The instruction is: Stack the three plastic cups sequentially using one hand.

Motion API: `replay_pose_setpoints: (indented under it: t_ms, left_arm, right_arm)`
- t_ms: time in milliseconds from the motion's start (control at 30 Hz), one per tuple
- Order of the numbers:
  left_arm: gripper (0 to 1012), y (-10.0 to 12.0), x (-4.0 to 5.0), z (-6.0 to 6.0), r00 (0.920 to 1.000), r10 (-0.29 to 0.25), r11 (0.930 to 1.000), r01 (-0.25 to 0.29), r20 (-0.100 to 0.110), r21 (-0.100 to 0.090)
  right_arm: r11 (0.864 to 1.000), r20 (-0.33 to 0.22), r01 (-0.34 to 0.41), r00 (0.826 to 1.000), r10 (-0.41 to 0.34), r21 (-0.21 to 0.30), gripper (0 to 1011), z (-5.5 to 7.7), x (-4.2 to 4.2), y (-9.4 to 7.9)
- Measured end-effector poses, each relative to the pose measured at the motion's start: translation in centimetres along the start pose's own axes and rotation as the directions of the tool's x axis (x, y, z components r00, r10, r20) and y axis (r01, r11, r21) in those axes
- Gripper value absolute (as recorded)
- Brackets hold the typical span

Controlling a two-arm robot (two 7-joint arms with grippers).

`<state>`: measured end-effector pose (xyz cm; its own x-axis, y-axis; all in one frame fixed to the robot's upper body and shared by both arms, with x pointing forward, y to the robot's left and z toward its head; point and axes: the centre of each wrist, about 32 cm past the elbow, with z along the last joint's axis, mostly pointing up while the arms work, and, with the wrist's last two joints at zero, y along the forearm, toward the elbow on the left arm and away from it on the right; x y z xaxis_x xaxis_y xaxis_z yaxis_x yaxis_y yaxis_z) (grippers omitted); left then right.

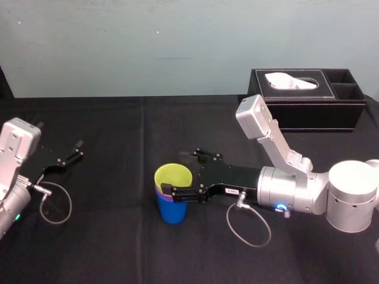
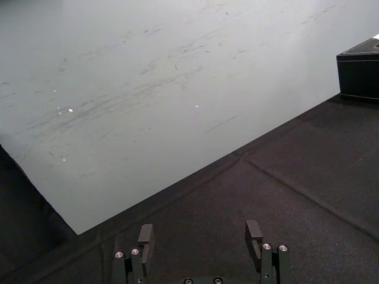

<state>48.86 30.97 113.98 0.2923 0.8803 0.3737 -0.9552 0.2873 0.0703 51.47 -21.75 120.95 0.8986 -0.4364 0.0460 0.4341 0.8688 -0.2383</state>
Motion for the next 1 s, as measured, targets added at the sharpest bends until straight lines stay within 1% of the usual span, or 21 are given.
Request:
replay_pose_setpoints:
  t_ms: [33, 67, 533, 700, 900, 933, 1000]
  left_arm:
    - [1010, 0.0, 0.00, 0.0, 1.0000, 0.000, 1.0000, 0.000, 0.000, 0.000]
    - [1010, 0.0, 0.00, 0.0, 1.0000, 0.000, 1.0000, 0.000, 0.000, 0.000]
    - [1010, 0.0, 0.00, 0.0, 1.0000, 0.000, 1.0000, 0.000, 0.000, 0.000]
    - [1010, 0.0, 0.00, 0.0, 1.0000, 0.000, 1.0000, 0.000, 0.000, 0.000]
    - [1010, 0.0, 0.00, 0.0, 1.0000, 0.000, 1.0000, 0.000, 0.000, 0.000]
    - [1010, 0.0, 0.00, 0.0, 1.0000, 0.000, 1.0000, 0.000, 0.000, 0.000]
    - [1010, 0.0, 0.00, 0.0, 1.0000, 0.000, 1.0000, 0.000, 0.000, 0.000]
  right_arm:
    - [1.000, 0.000, 0.000, 1.000, 0.000, 0.000, 958, 0.0, 0.00, 0.0]
    - [1.000, 0.000, 0.000, 1.000, 0.000, 0.000, 998, 0.0, 0.00, 0.0]
    - [1.000, 0.000, 0.000, 1.000, 0.000, 0.000, 1003, 0.0, -0.01, 0.0]
    - [1.000, -0.001, 0.012, 1.000, -0.012, 0.015, 1003, 0.1, -0.09, -0.4]
    - [0.996, 0.011, 0.079, 0.997, -0.080, 0.046, 1003, 0.0, -0.19, -1.8]
    - [0.993, 0.012, 0.101, 0.995, -0.102, 0.053, 1003, -0.1, -0.19, -2.3]
    - [0.991, 0.013, 0.123, 0.992, -0.124, 0.059, 1003, -0.3, -0.15, -2.8]
